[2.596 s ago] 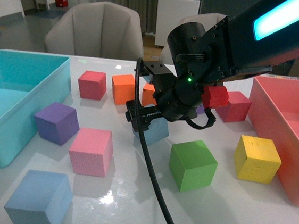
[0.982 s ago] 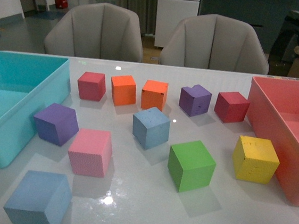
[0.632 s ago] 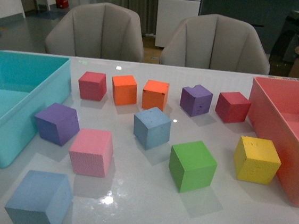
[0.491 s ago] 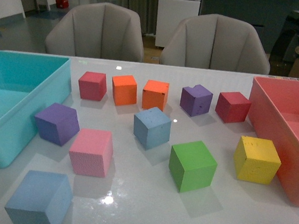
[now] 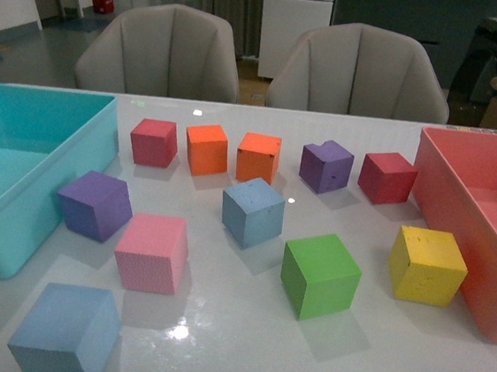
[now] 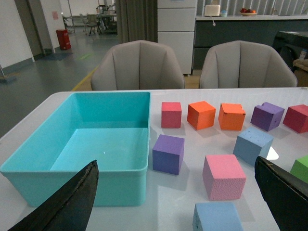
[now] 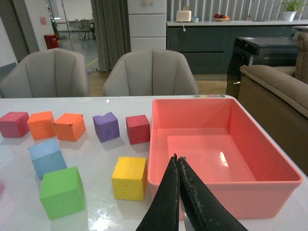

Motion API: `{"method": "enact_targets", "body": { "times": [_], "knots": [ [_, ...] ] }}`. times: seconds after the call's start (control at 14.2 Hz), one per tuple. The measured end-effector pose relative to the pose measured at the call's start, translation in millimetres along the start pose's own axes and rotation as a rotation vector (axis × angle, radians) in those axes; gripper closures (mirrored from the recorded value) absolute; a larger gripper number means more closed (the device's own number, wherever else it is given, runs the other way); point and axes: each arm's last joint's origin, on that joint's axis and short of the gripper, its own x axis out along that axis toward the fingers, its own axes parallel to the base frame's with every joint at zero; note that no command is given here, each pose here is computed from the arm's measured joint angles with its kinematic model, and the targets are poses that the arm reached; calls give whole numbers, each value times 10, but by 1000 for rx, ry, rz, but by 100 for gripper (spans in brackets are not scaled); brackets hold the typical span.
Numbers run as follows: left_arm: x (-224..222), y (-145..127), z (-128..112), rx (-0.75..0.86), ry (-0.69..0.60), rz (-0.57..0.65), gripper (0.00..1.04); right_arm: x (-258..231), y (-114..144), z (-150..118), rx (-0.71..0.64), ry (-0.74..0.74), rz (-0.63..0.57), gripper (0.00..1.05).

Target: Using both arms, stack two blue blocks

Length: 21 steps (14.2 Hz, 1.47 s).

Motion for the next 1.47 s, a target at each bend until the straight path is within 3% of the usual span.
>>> {"method": "enact_targets", "body": {
  "times": [0.56, 0.63, 0.84, 1.33, 1.4, 1.47],
  "knots": [
    [0, 0, 0, 0, 0, 0, 7, -164, 0, -66, 0, 53, 1, 103],
    [0, 0, -1, 0, 1, 0, 7, -202, 0, -13, 0, -12, 1, 103],
    [0, 0, -1, 0, 1, 0, 7, -201, 0, -31, 0, 6, 0, 101],
    [-1, 1, -15, 2, 37, -10, 7, -201, 0, -32, 0, 7, 0, 9],
    [20, -10, -27, 3, 163, -71, 7, -201, 0, -32, 0, 7, 1, 5],
    [117, -29, 30, 1, 201, -93, 7, -201, 0, -32, 0, 7, 0, 7]
  ]
}}
